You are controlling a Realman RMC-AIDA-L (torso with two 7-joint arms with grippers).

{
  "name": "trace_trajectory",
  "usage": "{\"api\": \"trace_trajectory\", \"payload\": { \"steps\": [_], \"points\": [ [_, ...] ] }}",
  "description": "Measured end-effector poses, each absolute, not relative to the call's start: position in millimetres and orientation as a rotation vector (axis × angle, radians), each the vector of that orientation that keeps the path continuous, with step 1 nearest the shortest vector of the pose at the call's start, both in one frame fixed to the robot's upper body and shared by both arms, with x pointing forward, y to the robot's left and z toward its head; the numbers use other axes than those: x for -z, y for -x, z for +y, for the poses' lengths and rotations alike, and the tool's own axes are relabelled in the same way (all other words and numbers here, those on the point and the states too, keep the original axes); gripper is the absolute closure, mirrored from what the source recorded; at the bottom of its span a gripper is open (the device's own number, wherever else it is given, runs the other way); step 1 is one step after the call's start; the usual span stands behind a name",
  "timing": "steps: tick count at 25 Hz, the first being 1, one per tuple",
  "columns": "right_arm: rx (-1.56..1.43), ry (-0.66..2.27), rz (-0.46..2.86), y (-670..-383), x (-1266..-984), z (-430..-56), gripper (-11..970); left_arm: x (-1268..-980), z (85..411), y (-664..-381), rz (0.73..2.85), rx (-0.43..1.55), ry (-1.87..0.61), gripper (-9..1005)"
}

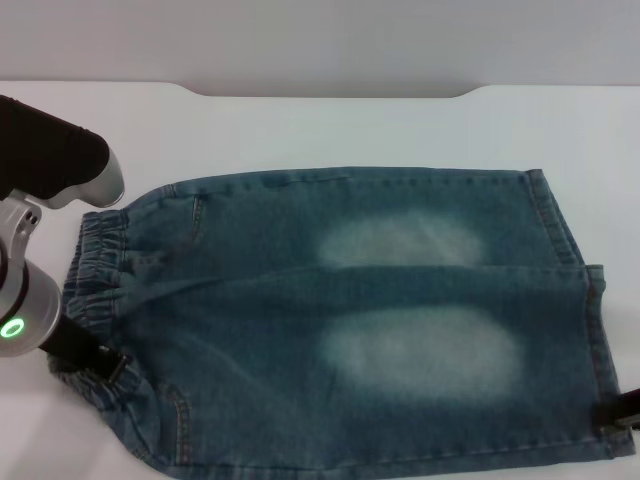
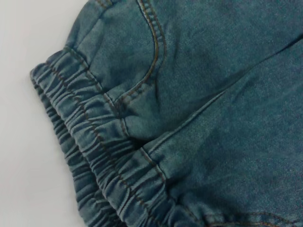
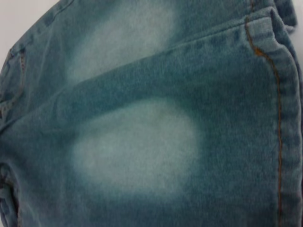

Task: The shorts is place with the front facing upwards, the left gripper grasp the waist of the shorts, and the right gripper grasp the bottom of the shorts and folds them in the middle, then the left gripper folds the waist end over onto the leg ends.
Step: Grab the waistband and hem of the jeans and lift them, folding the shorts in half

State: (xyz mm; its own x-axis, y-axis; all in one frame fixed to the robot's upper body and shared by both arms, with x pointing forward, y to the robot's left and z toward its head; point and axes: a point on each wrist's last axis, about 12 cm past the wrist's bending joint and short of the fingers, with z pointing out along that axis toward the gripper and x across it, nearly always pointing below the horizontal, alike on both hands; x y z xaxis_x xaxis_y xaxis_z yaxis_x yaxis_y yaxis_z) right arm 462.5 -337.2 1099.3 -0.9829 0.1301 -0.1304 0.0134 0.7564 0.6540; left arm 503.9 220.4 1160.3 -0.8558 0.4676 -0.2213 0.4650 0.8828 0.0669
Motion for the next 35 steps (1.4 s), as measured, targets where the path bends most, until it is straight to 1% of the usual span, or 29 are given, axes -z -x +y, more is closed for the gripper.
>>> {"api": "trace_trajectory", "payload": {
  "steps": [5,15,18,29,35],
  "points": [
    [-1.014,-0.119,2.778,-462.8,-1101.9,-339.4,934,-1158.6,221.7,-503.4,2.826,-0.017,-0.706,961],
    [-0.903,-0.109,2.846,-460.8,-1102.3,-343.7,938,-1157.3,222.0,-505.5,2.834,-0.02,-0.707,960],
    [-0.908,-0.118,2.847,-460.1,-1101.2,-343.6,764,-1157.9,220.9,-505.5,2.833,-0.021,-0.713,960],
    [-0.932,-0.136,2.847,-462.0,-1097.5,-342.2,343,-1158.2,218.8,-507.2,2.829,-0.02,-0.722,960],
    [-0.947,-0.146,2.854,-462.7,-1096.5,-340.7,343,-1157.7,218.0,-506.8,2.832,-0.014,-0.727,960]
  ]
}}
